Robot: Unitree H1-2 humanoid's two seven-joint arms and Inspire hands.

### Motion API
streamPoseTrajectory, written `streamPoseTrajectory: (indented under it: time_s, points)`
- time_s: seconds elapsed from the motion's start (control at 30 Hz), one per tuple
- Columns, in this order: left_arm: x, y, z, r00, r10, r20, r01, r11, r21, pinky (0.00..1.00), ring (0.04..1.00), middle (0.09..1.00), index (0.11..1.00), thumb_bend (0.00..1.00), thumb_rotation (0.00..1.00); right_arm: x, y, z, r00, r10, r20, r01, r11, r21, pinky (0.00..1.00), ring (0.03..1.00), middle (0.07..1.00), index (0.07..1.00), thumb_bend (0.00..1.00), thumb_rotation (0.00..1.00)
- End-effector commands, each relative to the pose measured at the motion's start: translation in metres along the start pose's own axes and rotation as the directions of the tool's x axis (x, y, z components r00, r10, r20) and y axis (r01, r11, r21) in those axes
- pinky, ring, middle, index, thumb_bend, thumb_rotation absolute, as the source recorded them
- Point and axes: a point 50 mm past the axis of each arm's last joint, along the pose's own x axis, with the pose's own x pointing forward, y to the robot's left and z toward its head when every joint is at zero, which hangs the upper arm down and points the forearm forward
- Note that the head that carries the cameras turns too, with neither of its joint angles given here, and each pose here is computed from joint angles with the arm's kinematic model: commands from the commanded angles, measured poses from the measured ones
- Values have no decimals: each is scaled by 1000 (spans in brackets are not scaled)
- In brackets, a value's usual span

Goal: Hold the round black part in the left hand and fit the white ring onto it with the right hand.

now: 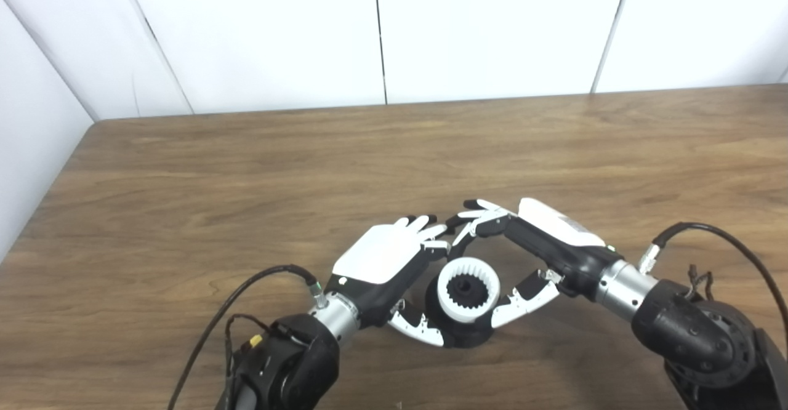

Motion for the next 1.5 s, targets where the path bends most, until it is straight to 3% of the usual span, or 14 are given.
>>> streamPoseTrajectory:
  time_s: [0.0, 1.47]
  points:
    - [2, 14, 5, 999, 43, 13, -43, 999, 26, 1000, 1000, 950, 717, 888, 251, -1, -5, 1, 1000, -8, 21, 9, 999, -33, 809, 973, 865, 492, 523, 159]
    - [-4, 15, 6, 999, 47, 17, -48, 999, 17, 1000, 1000, 947, 715, 892, 249, -1, 3, -14, 999, -23, -26, 22, 1000, -8, 806, 966, 868, 493, 523, 160]
